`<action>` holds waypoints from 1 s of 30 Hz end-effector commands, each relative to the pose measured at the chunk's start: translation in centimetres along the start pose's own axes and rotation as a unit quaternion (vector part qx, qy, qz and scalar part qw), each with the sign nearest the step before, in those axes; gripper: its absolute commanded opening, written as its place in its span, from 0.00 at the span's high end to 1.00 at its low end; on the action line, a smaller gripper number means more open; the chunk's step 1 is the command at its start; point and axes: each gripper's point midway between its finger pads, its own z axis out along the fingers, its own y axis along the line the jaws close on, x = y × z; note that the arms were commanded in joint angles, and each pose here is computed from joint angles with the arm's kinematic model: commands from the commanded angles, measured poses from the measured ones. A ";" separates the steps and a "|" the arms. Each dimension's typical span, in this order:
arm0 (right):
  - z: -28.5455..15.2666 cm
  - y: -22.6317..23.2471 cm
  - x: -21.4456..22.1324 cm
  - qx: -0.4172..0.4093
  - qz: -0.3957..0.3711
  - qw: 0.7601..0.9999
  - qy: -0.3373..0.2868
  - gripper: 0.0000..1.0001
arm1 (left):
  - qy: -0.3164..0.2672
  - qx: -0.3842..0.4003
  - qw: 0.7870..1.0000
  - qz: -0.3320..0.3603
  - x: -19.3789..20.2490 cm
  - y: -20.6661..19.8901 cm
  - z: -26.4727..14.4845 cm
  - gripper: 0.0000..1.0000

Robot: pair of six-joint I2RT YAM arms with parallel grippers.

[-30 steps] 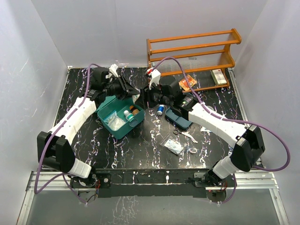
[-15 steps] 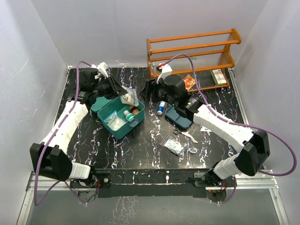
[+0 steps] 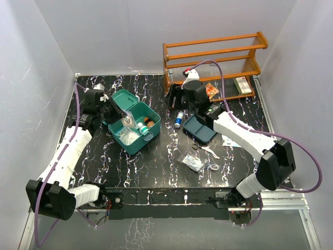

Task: Organize the medicine kit

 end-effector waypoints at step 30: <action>0.5 -0.3 1.6 -0.017 0.003 0.999 0.040 0.43 | 0.305 0.188 0.835 0.419 6.5 1.4 1.3 0.90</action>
